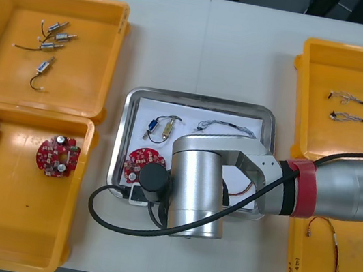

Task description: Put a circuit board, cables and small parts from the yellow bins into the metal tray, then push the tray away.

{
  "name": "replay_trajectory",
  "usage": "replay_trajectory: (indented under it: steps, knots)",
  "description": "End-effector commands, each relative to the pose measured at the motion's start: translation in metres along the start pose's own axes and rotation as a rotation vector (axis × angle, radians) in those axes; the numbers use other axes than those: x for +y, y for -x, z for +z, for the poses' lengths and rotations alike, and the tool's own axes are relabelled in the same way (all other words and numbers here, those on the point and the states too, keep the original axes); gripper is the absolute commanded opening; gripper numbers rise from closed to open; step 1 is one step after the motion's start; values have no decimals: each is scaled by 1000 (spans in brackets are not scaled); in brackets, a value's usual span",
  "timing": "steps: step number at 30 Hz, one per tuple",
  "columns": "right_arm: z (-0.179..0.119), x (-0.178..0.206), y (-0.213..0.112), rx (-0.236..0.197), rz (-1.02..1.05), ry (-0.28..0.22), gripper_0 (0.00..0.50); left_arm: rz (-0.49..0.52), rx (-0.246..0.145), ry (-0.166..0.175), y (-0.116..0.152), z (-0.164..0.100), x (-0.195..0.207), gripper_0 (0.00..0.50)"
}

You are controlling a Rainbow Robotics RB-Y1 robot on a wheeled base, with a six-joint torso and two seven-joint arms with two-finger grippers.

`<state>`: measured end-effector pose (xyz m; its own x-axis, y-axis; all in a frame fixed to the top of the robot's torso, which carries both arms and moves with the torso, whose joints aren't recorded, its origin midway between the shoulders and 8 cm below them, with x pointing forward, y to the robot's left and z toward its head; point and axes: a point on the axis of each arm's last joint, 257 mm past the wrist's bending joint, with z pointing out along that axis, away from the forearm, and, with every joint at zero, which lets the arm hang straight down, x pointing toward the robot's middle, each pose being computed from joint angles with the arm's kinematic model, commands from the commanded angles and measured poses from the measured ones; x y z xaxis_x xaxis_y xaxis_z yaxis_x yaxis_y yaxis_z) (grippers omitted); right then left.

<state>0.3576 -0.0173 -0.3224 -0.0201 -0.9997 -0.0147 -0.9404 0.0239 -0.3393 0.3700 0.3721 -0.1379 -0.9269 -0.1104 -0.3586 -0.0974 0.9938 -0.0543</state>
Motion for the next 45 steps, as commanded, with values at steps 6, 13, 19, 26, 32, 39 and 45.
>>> replay_trajectory:
  steps: [6, 13, 19, 26, 32, 39, 45]
  knots:
    - [-9, 18, 13, -43, 5, 5, 500, 75, -37, 36, 6, -15, 11, 500]
    - [-10, 14, 11, -44, 5, -8, 500, 75, -37, 36, 6, -15, 11, 500]
    - [-9, 10, 8, -38, 8, -15, 500, 75, -37, 36, 6, -15, 11, 500]
    - [-8, 10, 7, -37, 8, -19, 500, 75, -37, 36, 6, -15, 11, 500]
    - [-4, 8, 1, -24, -1, -37, 500, 75, -37, 36, 6, -15, 11, 500]
    - [-5, 12, 1, -25, -2, -24, 500, 75, -37, 36, 6, -15, 11, 500]
    - [-4, 11, 1, -24, 0, -25, 469, 75, -37, 36, 6, -15, 11, 500]
